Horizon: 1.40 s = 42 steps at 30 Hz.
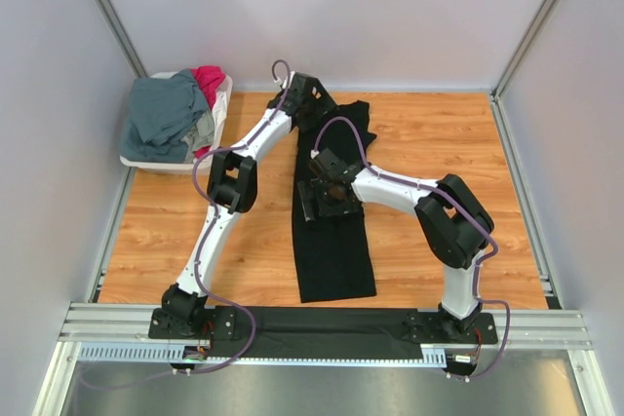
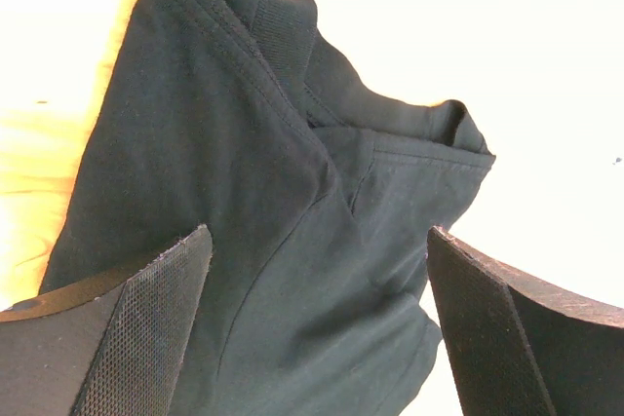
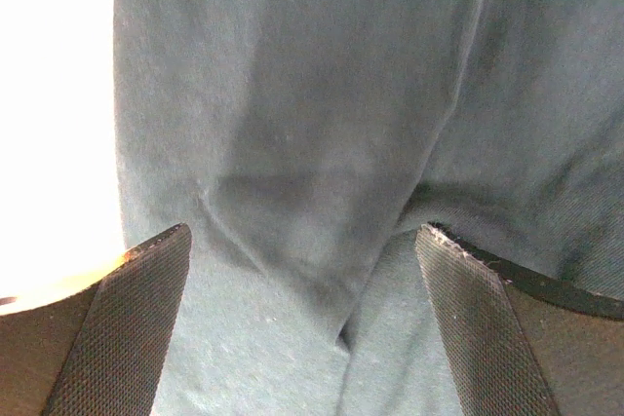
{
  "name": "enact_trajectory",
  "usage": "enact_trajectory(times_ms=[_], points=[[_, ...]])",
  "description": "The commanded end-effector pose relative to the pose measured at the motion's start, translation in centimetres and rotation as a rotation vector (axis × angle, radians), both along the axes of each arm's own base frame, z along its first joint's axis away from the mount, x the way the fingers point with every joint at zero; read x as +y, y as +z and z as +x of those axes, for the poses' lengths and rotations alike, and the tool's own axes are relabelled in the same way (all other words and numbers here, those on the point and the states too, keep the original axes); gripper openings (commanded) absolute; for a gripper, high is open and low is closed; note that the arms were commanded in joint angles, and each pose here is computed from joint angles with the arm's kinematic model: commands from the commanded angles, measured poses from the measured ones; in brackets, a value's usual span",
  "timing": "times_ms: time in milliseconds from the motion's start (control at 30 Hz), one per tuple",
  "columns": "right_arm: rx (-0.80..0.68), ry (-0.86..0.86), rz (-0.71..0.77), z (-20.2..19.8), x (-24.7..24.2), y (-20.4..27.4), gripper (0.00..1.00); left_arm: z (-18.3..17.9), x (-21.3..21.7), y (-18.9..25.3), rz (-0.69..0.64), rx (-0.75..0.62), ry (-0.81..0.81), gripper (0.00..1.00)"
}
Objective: Fold and stack the t-shirts
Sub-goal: Fold the tshirt
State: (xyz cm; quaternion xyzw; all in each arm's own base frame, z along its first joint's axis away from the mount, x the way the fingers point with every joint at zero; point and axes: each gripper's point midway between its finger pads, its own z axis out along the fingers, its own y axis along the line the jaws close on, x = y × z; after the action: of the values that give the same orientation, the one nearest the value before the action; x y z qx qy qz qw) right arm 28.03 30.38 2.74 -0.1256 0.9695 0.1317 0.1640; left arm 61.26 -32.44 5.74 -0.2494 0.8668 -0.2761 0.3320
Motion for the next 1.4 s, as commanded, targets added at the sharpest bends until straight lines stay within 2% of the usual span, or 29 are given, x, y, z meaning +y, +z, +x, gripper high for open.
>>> enact_trajectory(times_ms=[0, 167, 400, 567, 600, 667, 733, 767, 800, 867, 900, 967, 1033, 1067, 1100, 1133, 1167, 1200, 1233, 1267, 1300, 1333, 1367], points=[[0.091, -0.048, 0.035, -1.2, 0.5, 0.1, 1.00, -1.4, 0.1, -5.6, 0.030, 0.113, -0.005, 0.99], [0.175, -0.085, 0.046, -3.5, -0.5, 0.4, 1.00, -0.6, 1.2, -5.4, 0.041, 0.096, 0.017, 0.99], [0.185, -0.125, 0.041, -4.3, -1.0, 0.6, 1.00, -0.1, 1.1, -5.3, 0.037, 0.073, 0.005, 0.99], [0.014, -0.081, 0.030, -1.1, -0.2, 4.7, 1.00, 0.4, 0.0, -1.6, 0.018, -0.026, -0.089, 0.99], [-0.061, -0.090, 0.046, 0.4, 0.2, 7.1, 1.00, 0.5, -0.3, 1.2, 0.002, -0.067, -0.111, 0.99], [-0.174, -0.117, 0.011, 2.1, -1.2, 10.3, 1.00, 0.5, 0.0, 3.7, -0.017, -0.104, -0.131, 0.99], [-0.294, -0.184, -0.010, 3.8, -3.1, 14.5, 1.00, -0.3, 0.5, 11.8, -0.055, -0.219, -0.162, 0.99], [-0.327, -0.186, -0.003, 4.1, -3.5, 15.9, 1.00, -0.4, 0.7, 10.8, -0.040, -0.212, -0.168, 0.99], [-0.362, -0.194, 0.000, 4.3, -4.0, 17.1, 1.00, -1.1, 1.0, 15.7, -0.051, -0.292, -0.174, 0.99], [-0.437, -0.176, 0.042, 4.4, -5.1, 20.3, 1.00, -2.1, 1.7, 18.5, -0.023, -0.356, -0.204, 0.99], [-0.462, -0.172, 0.055, 4.3, -5.5, 21.3, 1.00, -3.3, 1.9, 22.5, -0.034, -0.420, -0.227, 0.99], [-0.530, -0.188, 0.099, 4.0, -7.1, 24.2, 1.00, -5.6, 2.6, 26.0, -0.014, -0.467, -0.272, 0.99], [-0.611, -0.222, 0.173, 3.2, -8.5, 26.7, 1.00, -7.4, 3.1, 26.3, 0.012, -0.459, -0.313, 1.00], [-0.636, -0.242, 0.198, 3.1, -9.3, 27.1, 1.00, -9.3, 3.8, 28.2, 0.034, -0.481, -0.338, 0.99], [-0.691, -0.258, 0.261, 2.1, -10.2, 29.1, 1.00, -10.2, 4.2, 28.3, 0.046, -0.480, -0.354, 1.00], [-0.737, -0.275, 0.309, 2.1, -10.4, 30.2, 1.00, -11.5, 4.7, 26.1, 0.067, -0.427, -0.374, 1.00], [-0.718, -0.303, 0.304, 1.6, -11.3, 28.4, 1.00, -13.6, 5.5, 27.9, 0.076, -0.455, -0.395, 0.99], [-0.731, -0.328, 0.319, 1.2, -12.0, 28.4, 1.00, -14.8, 5.9, 27.4, 0.081, -0.442, -0.403, 1.00], [-0.753, -0.360, 0.358, 0.2, -12.9, 29.0, 1.00, -16.2, 6.5, 24.1, 0.099, -0.363, -0.414, 0.99], [-0.716, -0.381, 0.343, -0.4, -13.5, 26.9, 1.00, -18.5, 7.4, 25.3, 0.096, -0.377, -0.421, 1.00], [-0.707, -0.359, 0.369, -1.5, -13.6, 26.6, 1.00, -19.9, 7.8, 24.3, 0.104, -0.356, -0.435, 0.99], [-0.692, -0.327, 0.365, -2.1, -13.6, 25.7, 1.00, -21.9, 8.5, 20.5, 0.119, -0.259, -0.445, 0.99], [-0.649, -0.315, 0.335, -2.7, -13.8, 23.1, 1.00, -24.2, 8.9, 21.2, 0.116, -0.276, -0.457, 0.99]])
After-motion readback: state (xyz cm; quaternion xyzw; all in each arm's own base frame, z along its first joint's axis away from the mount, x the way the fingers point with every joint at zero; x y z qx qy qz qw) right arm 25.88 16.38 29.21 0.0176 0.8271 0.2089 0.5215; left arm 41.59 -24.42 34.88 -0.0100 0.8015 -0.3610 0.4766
